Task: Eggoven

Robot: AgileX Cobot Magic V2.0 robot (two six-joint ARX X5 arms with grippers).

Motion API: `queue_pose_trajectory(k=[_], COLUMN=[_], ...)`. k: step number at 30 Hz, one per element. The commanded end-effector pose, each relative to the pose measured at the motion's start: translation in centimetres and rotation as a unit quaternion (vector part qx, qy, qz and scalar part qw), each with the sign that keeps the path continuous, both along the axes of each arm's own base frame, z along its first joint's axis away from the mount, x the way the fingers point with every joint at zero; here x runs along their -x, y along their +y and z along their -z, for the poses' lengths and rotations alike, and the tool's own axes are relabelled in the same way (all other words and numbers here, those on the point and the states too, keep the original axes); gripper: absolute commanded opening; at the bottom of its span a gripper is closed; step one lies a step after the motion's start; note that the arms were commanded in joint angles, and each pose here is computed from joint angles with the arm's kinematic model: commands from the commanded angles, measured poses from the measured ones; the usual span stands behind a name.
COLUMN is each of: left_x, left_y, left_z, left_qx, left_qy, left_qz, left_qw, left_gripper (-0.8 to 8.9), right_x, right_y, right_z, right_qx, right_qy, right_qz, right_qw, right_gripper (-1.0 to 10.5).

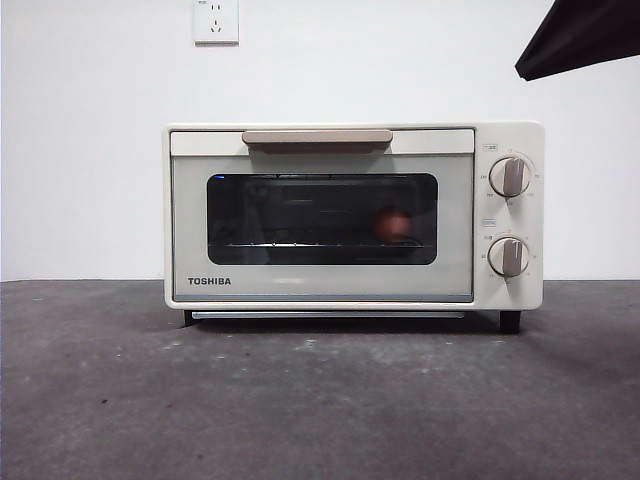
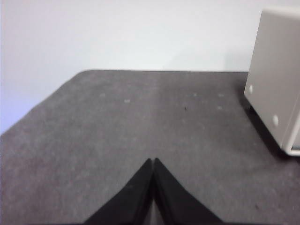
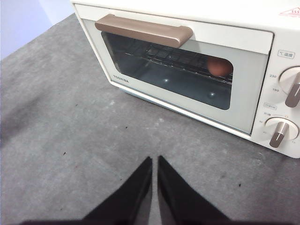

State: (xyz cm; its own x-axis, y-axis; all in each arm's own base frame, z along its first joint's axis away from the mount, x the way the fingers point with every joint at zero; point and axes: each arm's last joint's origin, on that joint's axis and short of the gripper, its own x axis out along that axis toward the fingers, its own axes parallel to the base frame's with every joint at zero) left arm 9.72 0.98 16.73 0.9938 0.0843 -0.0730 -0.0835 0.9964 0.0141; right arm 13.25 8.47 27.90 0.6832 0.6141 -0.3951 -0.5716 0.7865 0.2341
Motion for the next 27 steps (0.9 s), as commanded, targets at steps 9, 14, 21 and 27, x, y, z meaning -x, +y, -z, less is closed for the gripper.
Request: queue_pose_trajectory(k=[9,14,21,27], left_x=[0.2,0.2,0.2,0.2], left_y=[-0.1,-0.1,-0.1,-0.1], left_z=[1.9,1.9,1.9,1.9], left_qx=[0.030,0.061,0.061,0.061], left_qy=[0.051,0.048,0.047,0.047], left_qz=[0.012,0.018,0.018,0.018], left_qw=[0.998,0.997,0.997,0.997], left_gripper=[0.08,0.08,0.08,0.08], right_x=[0.0,0.0,0.0,0.0], right_y=[0.1,0.1,0.1,0.1], right_z=[-0.2,-0.2,-0.2,-0.2], right_qx=[0.001,0.001,0.001,0.001], right_qy=[-0.009,-0.009,-0.009,-0.009], right_qz=[-0.004,-0.004,-0.004,-0.004], right_qw=[1.000,1.000,1.000,1.000], right_gripper=[0.0,0.0,0.0,0.0])
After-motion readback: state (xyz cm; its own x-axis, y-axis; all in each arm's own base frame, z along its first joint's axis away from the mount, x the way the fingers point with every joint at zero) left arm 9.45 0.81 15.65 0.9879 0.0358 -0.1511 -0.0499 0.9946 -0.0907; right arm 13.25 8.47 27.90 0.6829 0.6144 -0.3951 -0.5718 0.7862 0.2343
